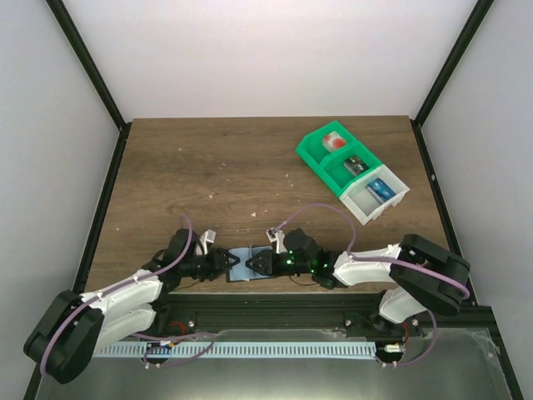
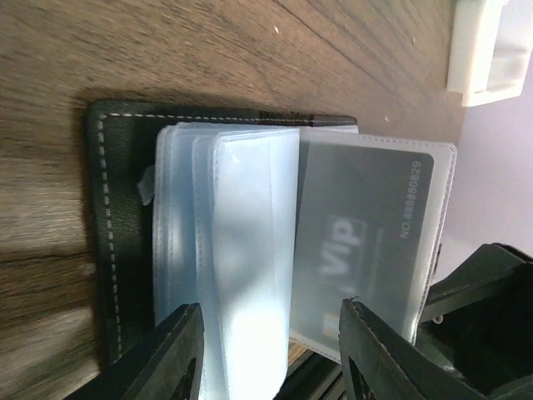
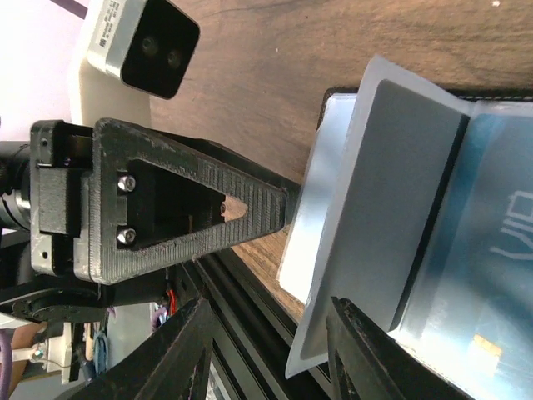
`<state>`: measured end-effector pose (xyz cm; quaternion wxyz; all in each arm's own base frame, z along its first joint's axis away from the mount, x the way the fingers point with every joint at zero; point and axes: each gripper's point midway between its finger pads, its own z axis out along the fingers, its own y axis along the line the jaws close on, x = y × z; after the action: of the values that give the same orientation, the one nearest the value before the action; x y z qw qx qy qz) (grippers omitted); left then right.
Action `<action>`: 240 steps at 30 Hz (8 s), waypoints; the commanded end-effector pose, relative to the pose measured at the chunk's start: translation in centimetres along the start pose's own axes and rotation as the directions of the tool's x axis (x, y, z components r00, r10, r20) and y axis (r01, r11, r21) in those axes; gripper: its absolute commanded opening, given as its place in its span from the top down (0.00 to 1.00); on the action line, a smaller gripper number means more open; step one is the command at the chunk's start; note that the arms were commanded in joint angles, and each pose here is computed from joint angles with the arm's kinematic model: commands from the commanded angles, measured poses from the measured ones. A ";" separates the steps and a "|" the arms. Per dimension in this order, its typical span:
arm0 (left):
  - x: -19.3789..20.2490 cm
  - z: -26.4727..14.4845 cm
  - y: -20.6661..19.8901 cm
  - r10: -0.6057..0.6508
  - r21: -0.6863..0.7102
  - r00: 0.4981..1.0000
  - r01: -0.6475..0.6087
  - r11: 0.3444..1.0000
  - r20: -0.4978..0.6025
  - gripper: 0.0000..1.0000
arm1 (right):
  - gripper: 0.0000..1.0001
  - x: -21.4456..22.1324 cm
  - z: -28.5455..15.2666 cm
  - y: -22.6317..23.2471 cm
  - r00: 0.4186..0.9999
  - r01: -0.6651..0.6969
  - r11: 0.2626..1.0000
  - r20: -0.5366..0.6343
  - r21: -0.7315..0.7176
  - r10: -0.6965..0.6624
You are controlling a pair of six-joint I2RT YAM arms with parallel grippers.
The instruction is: Take the credit cards out of the card holder
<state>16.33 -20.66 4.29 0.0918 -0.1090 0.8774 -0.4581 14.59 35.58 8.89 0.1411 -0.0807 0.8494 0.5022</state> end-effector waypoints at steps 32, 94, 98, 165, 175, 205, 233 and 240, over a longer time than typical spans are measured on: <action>-1.0 1.0 -1.4 0.071 0.011 0.997 -0.071 0.997 -0.026 1.00 | 0.69 -2.8 2.2 -2.6 0.996 0.080 0.973 0.026 0.214 -0.088; -0.3 0.5 0.5 0.040 -0.100 0.998 -0.045 0.994 -0.049 0.98 | 0.86 -1.2 3.7 -6.2 0.999 -0.028 0.987 -0.025 0.157 0.032; -1.0 0.1 0.7 0.050 -0.135 0.999 -0.052 0.989 -0.016 0.97 | 0.86 -1.1 3.6 -6.3 0.999 -0.034 0.988 -0.024 0.152 0.038; -4.7 -8.2 -14.5 0.457 0.173 0.770 -0.574 0.800 0.445 0.70 | 1.00 -5.2 -5.9 0.6 0.968 -0.190 0.981 0.172 0.035 0.182; -2.1 -11.7 -18.6 0.720 0.073 0.383 -0.904 0.422 0.579 0.57 | 1.00 -8.6 -9.2 4.3 0.855 -0.444 0.896 0.287 -0.028 0.432; 0.4 -9.0 -18.0 0.925 -0.069 -0.169 -0.985 -0.155 0.339 0.54 | 1.00 -9.5 -9.9 10.0 0.737 -0.643 0.725 0.061 -0.245 0.674; -0.4 -8.4 -17.1 0.917 -0.140 -0.251 -0.966 -0.217 0.310 1.00 | 1.00 -8.1 -8.6 9.7 0.740 -0.658 0.715 -0.032 -0.237 0.671; -1.6 -8.7 -17.5 0.926 -0.180 -0.178 -0.976 -0.124 0.332 1.00 | 0.76 -7.8 -9.1 8.9 0.812 -0.558 0.783 0.016 -0.275 0.584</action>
<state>16.63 -23.35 22.81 0.5466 0.5415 0.5820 -0.2631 18.27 32.49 22.59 -0.0237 0.2247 0.7545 0.6161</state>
